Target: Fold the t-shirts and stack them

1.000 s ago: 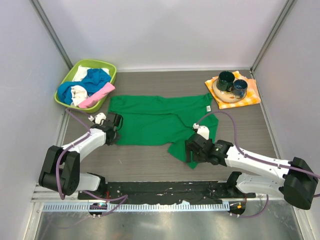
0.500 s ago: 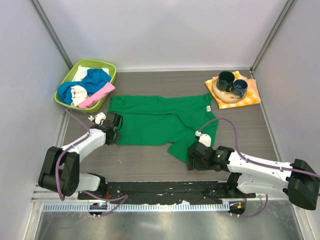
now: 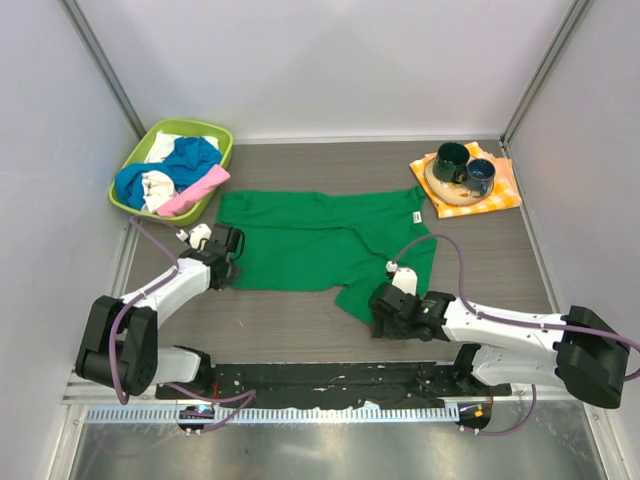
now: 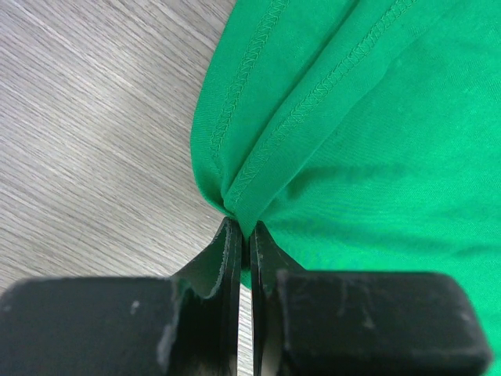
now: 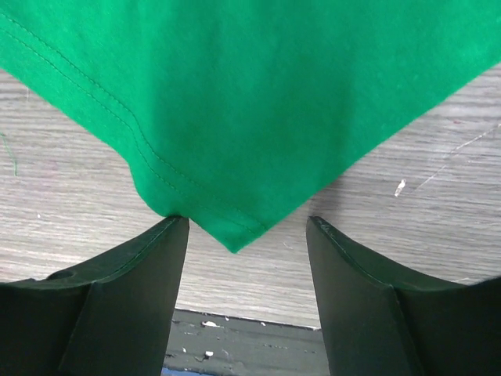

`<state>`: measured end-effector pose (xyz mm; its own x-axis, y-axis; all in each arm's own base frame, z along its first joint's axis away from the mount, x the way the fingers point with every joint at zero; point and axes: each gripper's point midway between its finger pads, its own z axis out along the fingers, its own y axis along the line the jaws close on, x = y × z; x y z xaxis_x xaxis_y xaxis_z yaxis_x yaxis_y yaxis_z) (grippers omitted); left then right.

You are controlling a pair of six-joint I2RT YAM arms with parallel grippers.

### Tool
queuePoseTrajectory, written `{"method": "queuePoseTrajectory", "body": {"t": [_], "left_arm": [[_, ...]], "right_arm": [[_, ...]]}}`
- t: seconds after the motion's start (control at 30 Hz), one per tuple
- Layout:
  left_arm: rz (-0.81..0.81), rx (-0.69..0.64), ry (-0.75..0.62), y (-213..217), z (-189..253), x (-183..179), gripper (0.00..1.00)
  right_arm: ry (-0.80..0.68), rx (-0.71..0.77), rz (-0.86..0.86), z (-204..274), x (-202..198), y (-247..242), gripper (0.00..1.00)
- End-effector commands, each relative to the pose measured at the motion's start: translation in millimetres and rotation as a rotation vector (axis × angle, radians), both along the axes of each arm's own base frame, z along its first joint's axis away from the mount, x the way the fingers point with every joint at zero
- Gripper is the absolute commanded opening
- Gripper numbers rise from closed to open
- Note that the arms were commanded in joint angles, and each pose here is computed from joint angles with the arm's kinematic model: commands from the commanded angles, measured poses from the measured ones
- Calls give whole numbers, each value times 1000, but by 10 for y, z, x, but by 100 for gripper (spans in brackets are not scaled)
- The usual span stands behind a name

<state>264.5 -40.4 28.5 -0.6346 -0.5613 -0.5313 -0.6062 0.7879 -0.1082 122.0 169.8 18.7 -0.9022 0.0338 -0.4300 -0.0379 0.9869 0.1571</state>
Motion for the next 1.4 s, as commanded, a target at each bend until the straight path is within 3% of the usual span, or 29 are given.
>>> {"method": "queuePoseTrajectory", "body": {"t": [0.0,0.1,0.27,0.4,0.47,0.7,1.03,1.37], "left_arm": [[-2,6,-46,26,101,68,6],[-5,8,-49,29,113,71,6],[-11,5,-46,17,116,78,6],[-11,4,-47,20,115,73,6],[-12,5,-46,22,112,62,6],[-13,-27,-82,-12,269,47,4],[-25,-65,-177,-47,803,90,3],[-7,-125,-214,-31,895,-213,2]], "right_arm": [[-40,-13,-26,5,122,59,67],[-61,-36,-33,6,181,50,65],[-43,-64,-33,-107,170,37,49],[-31,-68,-37,-156,150,28,22],[-35,-82,-39,-147,159,5,1],[-97,-117,-59,151,237,-118,1],[-248,-99,-70,1033,394,-257,1],[-287,-43,-131,1372,303,-486,1]]}}
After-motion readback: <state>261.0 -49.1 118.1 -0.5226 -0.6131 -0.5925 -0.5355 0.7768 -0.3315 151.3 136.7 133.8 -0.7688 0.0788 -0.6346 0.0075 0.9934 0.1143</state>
